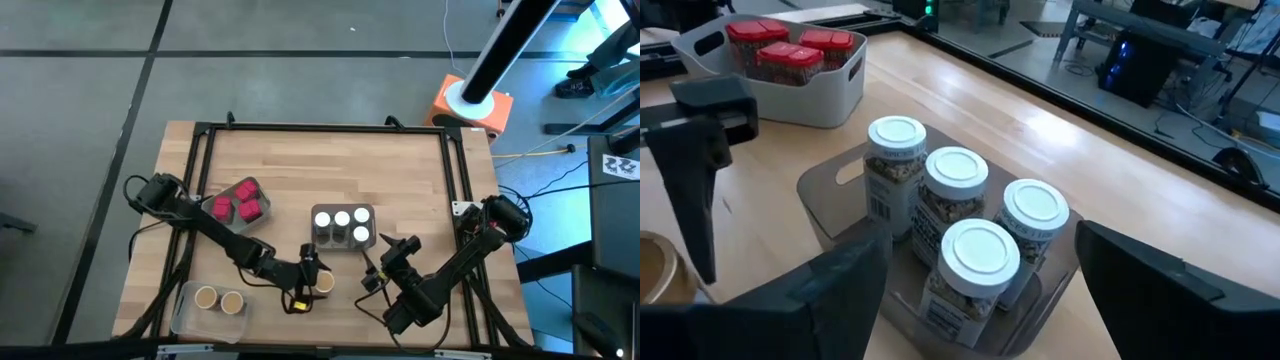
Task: Sort spices by type
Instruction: Put the gold seasoning bottle into the transparent bin
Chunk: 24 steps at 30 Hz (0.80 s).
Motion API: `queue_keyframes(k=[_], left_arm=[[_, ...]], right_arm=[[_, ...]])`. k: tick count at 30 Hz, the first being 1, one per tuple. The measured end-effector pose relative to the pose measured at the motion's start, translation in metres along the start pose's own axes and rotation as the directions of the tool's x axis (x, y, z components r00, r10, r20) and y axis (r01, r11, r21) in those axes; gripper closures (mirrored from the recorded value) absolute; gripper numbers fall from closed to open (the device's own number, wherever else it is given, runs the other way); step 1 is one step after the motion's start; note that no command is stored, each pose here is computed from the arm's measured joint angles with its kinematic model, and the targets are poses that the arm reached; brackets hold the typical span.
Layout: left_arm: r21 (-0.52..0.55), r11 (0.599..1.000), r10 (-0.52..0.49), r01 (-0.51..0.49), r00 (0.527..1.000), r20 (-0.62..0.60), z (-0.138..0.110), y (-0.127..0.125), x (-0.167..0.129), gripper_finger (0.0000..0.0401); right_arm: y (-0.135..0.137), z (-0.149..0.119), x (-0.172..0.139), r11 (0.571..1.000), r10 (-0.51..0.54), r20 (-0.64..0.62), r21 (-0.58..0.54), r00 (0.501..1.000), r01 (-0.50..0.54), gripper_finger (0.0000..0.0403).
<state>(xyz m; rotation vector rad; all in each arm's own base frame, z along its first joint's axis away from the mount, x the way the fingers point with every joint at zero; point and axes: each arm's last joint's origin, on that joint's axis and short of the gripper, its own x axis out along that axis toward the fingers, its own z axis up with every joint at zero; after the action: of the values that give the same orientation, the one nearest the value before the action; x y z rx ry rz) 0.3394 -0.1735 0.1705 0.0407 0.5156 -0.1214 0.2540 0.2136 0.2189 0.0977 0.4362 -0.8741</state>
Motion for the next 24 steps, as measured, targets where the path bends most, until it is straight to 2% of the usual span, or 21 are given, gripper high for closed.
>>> queue_keyframes(k=[7,11,21,24], left_arm=[[0.014,1.0,0.001,-0.001,1.0,-0.001,0.0,0.0,0.0,0.0143],[0.033,0.999,-0.016,0.017,1.0,-0.019,0.003,-0.006,-0.011,0.0144],[0.011,0.997,-0.082,0.083,0.996,-0.023,0.034,-0.026,-0.097,0.0144],[0.004,0.99,-0.138,0.138,0.99,-0.001,0.041,-0.035,-0.126,0.0144]], right_arm=[[0.0,0.0,0.0,1.0,0.002,0.009,-0.002,1.0,-0.002,0.0088],[0.0,0.0,0.0,1.0,0.002,0.01,-0.004,1.0,-0.002,0.0088],[0.001,0.0,0.0,1.0,0.007,0.009,-0.018,1.0,-0.007,0.0088],[0.001,0.0,0.0,1.0,0.008,0.009,-0.015,1.0,-0.008,0.0088]])
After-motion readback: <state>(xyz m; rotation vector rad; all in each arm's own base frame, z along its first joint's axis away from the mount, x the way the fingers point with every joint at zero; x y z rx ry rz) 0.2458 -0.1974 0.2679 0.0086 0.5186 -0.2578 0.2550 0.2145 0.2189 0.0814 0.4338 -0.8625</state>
